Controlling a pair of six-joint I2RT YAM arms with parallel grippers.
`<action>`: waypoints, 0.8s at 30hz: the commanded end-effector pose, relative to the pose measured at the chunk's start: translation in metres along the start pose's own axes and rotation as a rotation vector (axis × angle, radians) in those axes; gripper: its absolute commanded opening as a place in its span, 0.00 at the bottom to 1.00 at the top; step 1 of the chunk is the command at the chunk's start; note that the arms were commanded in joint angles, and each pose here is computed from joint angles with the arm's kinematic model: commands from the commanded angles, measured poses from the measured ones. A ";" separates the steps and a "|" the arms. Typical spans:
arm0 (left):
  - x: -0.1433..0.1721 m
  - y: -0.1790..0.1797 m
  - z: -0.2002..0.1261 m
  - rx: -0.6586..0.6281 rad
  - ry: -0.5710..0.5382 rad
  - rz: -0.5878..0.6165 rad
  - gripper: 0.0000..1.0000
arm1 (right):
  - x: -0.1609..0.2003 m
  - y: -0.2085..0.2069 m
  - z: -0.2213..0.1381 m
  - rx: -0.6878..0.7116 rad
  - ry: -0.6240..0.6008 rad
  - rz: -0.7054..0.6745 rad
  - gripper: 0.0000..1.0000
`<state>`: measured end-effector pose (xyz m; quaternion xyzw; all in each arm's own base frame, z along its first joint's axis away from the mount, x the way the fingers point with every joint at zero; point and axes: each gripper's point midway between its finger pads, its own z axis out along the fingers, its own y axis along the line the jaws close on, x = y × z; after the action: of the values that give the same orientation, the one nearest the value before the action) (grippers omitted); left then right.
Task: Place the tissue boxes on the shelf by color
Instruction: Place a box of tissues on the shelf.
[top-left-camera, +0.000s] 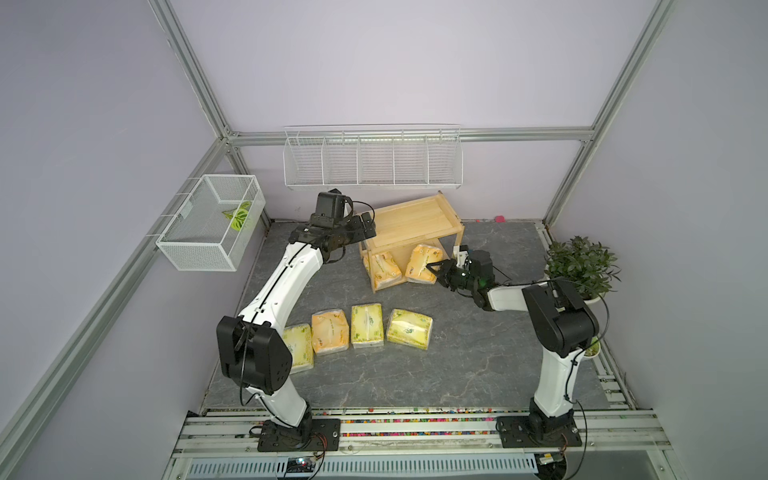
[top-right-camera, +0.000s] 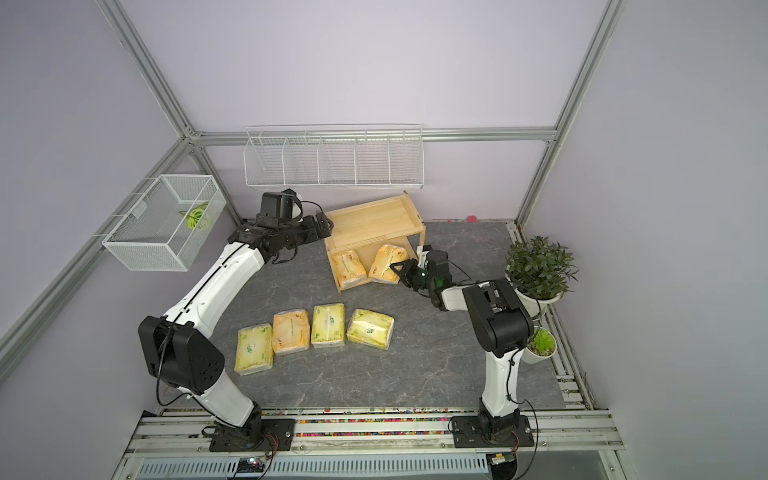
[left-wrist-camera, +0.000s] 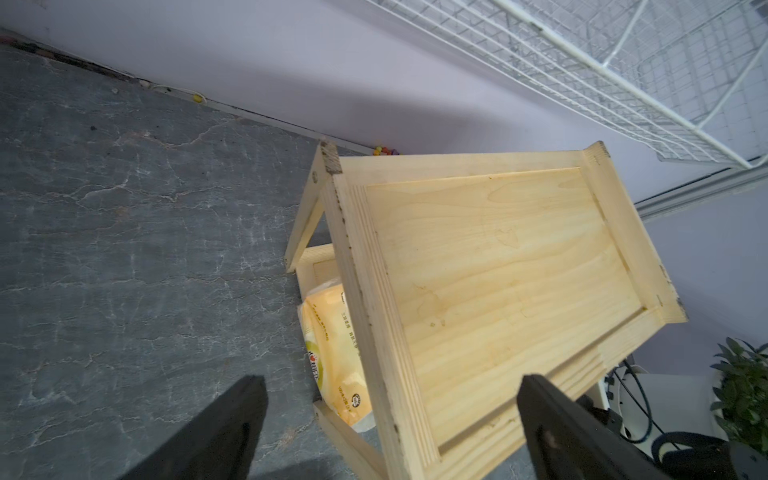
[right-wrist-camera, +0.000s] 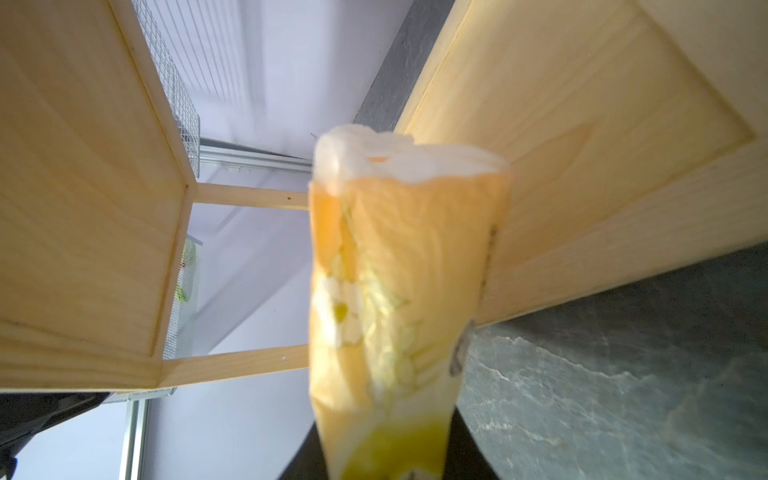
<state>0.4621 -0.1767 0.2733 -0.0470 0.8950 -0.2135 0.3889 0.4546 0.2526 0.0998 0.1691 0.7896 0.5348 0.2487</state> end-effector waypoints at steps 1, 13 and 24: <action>0.000 0.008 0.010 -0.029 0.000 0.008 1.00 | -0.017 0.014 0.009 -0.051 -0.083 -0.019 0.27; 0.022 0.012 0.034 -0.014 0.091 -0.009 1.00 | -0.017 0.016 0.031 -0.028 -0.104 -0.013 0.30; 0.035 0.014 0.038 -0.001 0.117 -0.013 1.00 | -0.017 -0.006 0.036 0.041 -0.143 0.020 0.36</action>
<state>0.4675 -0.1847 0.2210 -0.0444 0.9171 -0.2113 0.3351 0.4833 0.2684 0.0904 0.2135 0.7795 0.5157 0.2845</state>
